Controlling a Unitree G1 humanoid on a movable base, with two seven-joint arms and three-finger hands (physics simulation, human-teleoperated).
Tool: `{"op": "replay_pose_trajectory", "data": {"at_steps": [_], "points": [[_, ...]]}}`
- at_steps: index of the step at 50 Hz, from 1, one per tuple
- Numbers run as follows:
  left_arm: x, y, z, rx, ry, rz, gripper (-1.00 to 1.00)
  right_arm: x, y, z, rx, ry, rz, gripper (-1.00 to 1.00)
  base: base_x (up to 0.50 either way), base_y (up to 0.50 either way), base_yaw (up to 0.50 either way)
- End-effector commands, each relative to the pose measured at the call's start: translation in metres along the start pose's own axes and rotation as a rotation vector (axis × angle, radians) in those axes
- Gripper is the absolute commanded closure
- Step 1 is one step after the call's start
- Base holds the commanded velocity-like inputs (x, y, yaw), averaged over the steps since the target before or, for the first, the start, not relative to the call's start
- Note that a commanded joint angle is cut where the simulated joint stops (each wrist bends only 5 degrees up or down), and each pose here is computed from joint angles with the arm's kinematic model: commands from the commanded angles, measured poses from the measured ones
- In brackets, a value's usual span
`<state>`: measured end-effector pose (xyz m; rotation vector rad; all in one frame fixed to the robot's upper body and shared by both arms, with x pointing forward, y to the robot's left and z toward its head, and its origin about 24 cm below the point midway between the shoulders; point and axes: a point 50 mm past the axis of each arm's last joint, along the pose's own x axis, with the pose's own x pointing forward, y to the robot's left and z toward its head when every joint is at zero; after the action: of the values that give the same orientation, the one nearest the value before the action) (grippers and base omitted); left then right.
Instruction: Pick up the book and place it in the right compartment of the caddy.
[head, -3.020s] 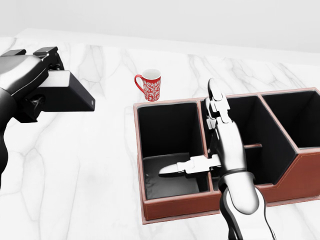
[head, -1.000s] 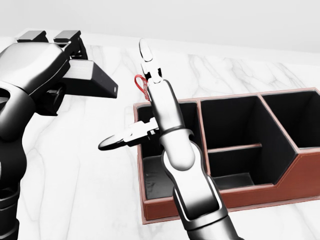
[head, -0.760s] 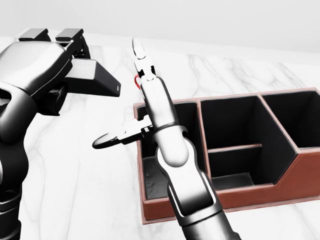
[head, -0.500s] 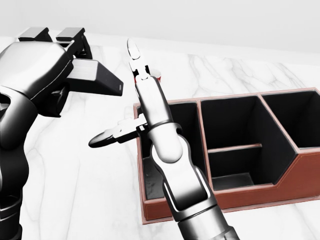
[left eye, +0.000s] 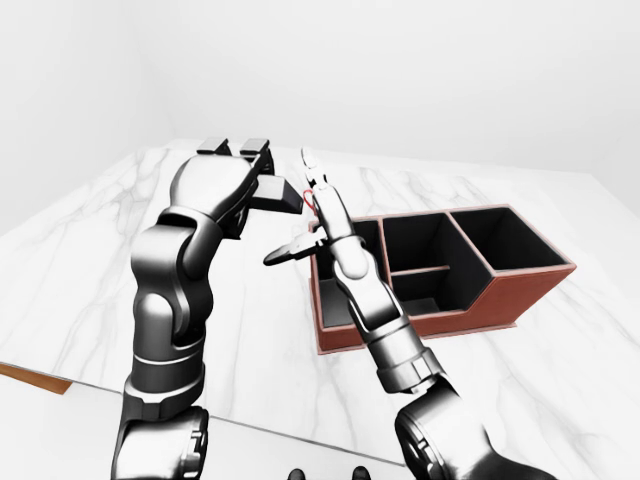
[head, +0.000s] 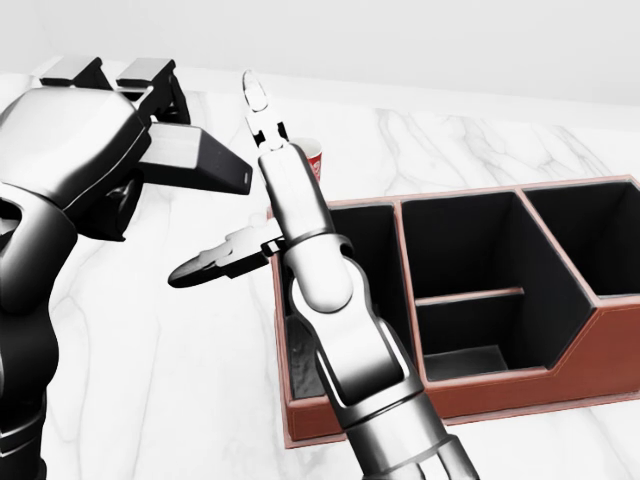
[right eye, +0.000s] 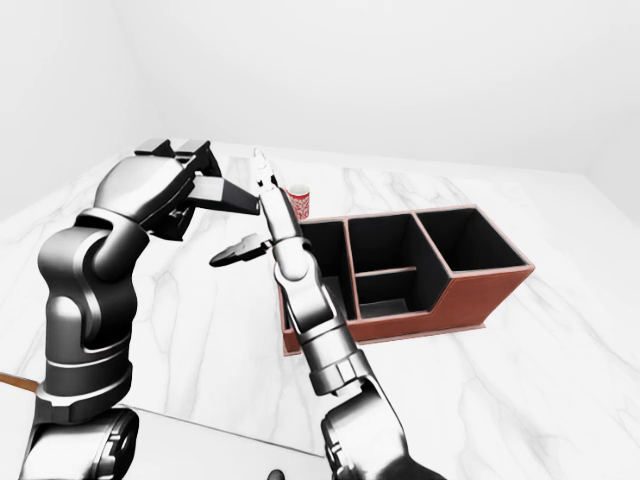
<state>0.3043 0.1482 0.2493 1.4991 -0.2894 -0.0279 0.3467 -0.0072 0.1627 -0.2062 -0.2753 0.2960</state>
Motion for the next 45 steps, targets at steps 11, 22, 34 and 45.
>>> {"op": "replay_pose_trajectory", "data": {"at_steps": [11, 22, 34, 45], "points": [[-0.010, 0.006, 0.001, 0.013, 0.005, 0.049, 1.00, 0.004, 0.000, -0.004, -0.016, 0.025, -0.002, -1.00, 0.00, 0.00, 0.00], [-0.008, 0.005, -0.001, 0.017, 0.010, 0.039, 1.00, 0.004, -0.001, 0.020, -0.029, -0.074, 0.003, 1.00, 0.00, 0.00, 0.00], [-0.009, 0.004, -0.002, 0.021, 0.010, 0.038, 1.00, 0.000, 0.003, -0.006, -0.040, 0.025, -0.005, 1.00, 0.00, 0.00, 0.00], [-0.009, 0.004, -0.001, 0.019, 0.007, 0.039, 1.00, 0.002, 0.001, 0.006, -0.041, -0.023, -0.010, 1.00, 0.00, 0.00, 0.00]]}}
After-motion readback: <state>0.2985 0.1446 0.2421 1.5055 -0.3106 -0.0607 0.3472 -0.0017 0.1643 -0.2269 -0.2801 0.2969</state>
